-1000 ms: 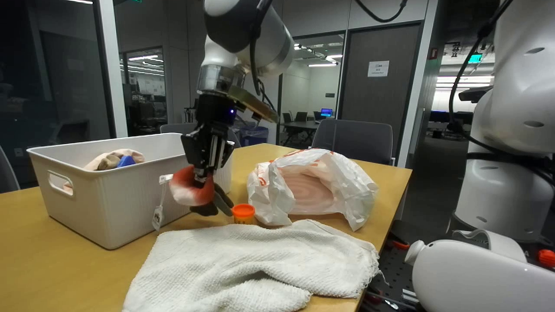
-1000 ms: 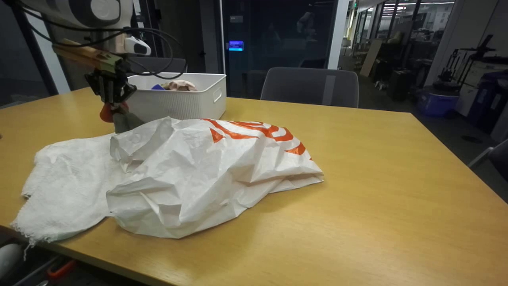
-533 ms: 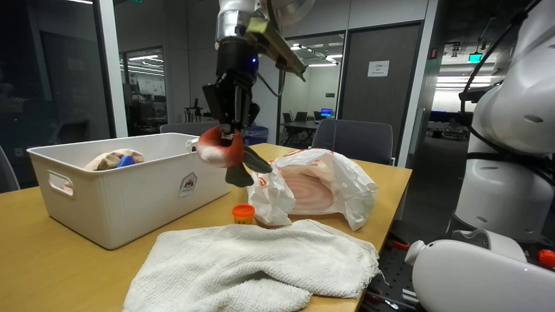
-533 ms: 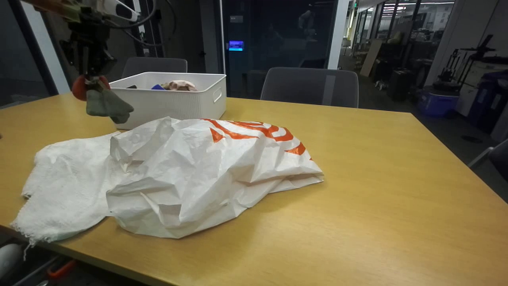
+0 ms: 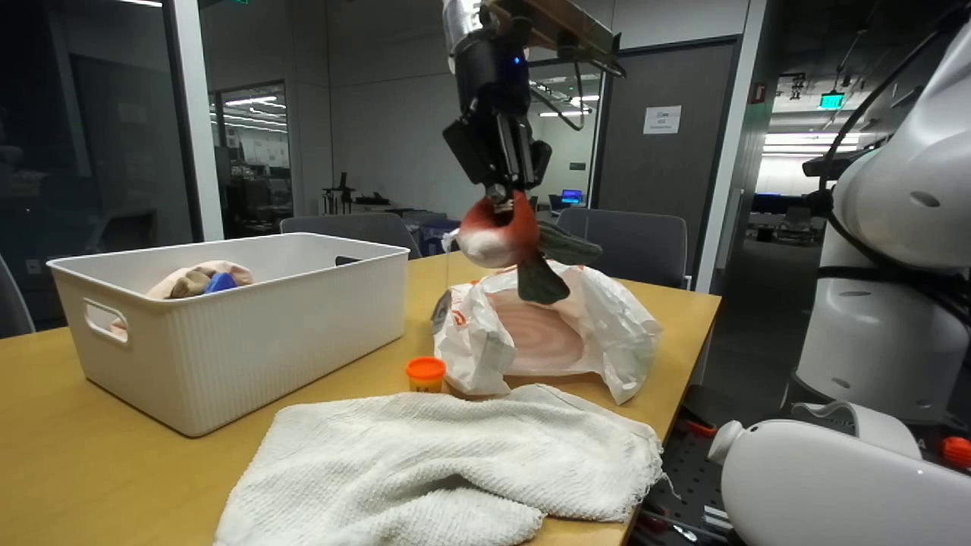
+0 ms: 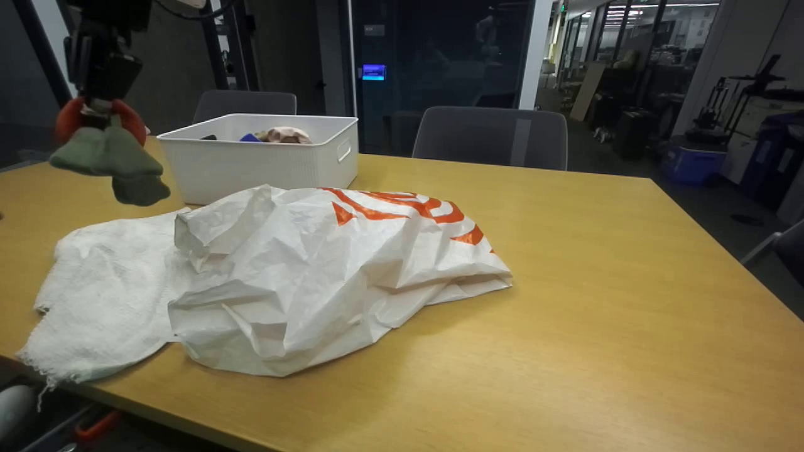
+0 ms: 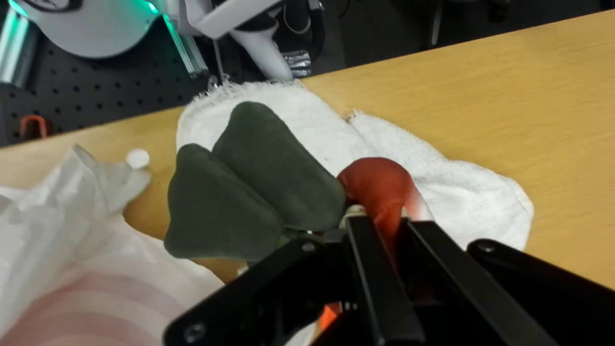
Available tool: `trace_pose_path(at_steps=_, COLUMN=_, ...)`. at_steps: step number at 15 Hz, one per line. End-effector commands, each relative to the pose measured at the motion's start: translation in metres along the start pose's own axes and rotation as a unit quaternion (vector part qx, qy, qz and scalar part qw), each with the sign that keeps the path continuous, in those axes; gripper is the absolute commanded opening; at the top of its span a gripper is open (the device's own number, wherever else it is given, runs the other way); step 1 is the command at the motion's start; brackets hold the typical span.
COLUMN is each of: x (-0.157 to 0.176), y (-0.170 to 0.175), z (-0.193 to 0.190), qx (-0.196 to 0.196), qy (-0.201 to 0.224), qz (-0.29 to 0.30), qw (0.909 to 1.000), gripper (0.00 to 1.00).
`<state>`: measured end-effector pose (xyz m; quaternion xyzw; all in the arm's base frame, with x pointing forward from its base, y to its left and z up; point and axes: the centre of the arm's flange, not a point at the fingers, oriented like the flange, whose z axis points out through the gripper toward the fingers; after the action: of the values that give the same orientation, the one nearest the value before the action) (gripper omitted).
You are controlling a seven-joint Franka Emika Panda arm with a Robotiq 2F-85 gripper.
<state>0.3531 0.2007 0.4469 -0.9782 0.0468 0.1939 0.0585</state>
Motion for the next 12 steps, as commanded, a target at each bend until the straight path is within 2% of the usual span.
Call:
trace_pose_path(at_steps=1, x=-0.002, y=0.048, z=0.025, qx=-0.012, qy=-0.034, qz=0.091, qw=0.9952, gripper=0.11)
trace_pose_path(at_steps=3, x=0.006, y=0.072, z=0.044, qx=-0.021, qy=-0.045, qz=0.129, qw=0.9904, gripper=0.09)
trace_pose_path(at_steps=6, x=0.017, y=0.102, z=0.07, qx=-0.025, qy=-0.068, qz=0.157, qw=0.985, gripper=0.08)
trace_pose_path(at_steps=9, x=0.032, y=0.123, z=0.091, qx=-0.039, qy=-0.064, qz=0.154, qw=0.9852, gripper=0.09)
trace_pose_path(at_steps=12, x=0.047, y=0.128, z=0.11, qx=-0.052, qy=-0.049, qz=0.139, qw=0.9877, gripper=0.09)
